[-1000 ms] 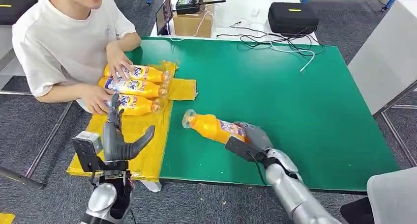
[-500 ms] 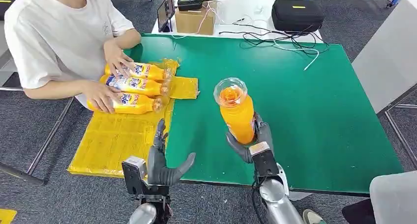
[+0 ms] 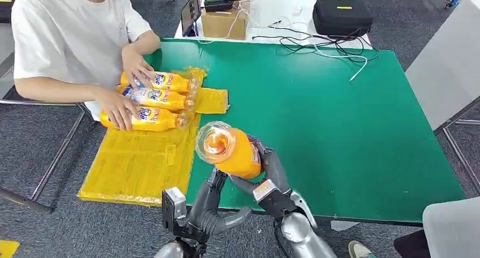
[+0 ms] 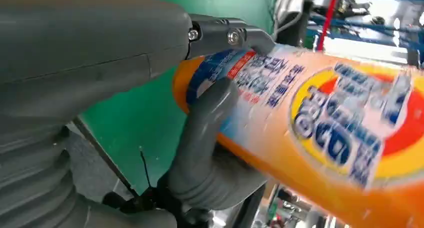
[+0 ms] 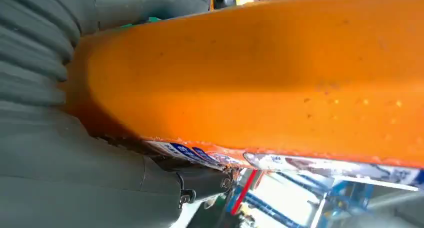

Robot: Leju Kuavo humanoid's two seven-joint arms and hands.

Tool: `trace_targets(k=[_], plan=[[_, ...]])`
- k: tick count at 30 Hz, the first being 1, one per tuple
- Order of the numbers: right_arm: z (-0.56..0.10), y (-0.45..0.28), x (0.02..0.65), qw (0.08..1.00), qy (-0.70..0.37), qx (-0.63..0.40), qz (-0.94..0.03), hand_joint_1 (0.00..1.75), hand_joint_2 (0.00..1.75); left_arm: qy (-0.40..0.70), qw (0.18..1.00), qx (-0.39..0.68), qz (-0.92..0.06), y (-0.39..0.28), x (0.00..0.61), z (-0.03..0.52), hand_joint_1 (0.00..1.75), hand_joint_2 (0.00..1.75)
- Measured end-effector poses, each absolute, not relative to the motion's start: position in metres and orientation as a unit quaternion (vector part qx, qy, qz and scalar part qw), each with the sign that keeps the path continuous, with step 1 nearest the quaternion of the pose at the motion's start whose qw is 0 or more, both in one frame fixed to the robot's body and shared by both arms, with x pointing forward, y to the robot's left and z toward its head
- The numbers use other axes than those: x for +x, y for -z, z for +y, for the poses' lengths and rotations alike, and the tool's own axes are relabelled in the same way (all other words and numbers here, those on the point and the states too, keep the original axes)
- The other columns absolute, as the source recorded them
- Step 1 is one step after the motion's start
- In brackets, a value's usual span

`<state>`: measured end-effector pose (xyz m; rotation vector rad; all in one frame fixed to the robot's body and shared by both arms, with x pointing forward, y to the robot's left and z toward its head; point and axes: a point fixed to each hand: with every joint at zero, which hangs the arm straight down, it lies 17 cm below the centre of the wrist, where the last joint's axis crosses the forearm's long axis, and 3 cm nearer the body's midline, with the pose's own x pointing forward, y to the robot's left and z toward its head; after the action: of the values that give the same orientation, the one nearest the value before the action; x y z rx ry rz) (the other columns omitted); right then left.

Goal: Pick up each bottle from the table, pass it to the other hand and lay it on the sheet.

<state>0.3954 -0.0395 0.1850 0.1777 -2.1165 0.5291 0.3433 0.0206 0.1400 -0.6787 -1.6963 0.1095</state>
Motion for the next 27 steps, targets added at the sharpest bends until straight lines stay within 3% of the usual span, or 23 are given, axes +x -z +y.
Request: trace_targets(k=[11,18,24,25,26,27], plan=[[0.0,-0.151,0.376,0.458,-0.288,0.085,-0.837,1.75,1.75,-0.073,0.619,-0.269,-0.734,-0.133,0.348,0.044,0.0,1.75],[0.027,-0.123,0.354,0.461,-0.351,0.116,-0.807,1.75,1.75,-0.089,0.591,-0.197,-0.777,-0.149,0.358,0.07,0.0,1.75],[0.033,-0.119,0.354,0.461,-0.368,0.118,-0.799,1.75,1.75,-0.114,0.601,-0.21,-0.763,-0.149,0.359,0.075,0.0,1.75],[0.034,-0.119,0.355,0.46,-0.37,0.117,-0.798,1.75,1.75,-0.117,0.601,-0.211,-0.762,-0.149,0.359,0.076,0.21,1.75],[0.035,-0.119,0.355,0.459,-0.372,0.118,-0.798,1.61,1.75,-0.12,0.603,-0.213,-0.76,-0.148,0.36,0.076,1.17,1.75],[0.035,-0.119,0.355,0.459,-0.373,0.118,-0.797,0.66,1.75,-0.123,0.604,-0.216,-0.758,-0.148,0.36,0.077,1.69,1.75]])
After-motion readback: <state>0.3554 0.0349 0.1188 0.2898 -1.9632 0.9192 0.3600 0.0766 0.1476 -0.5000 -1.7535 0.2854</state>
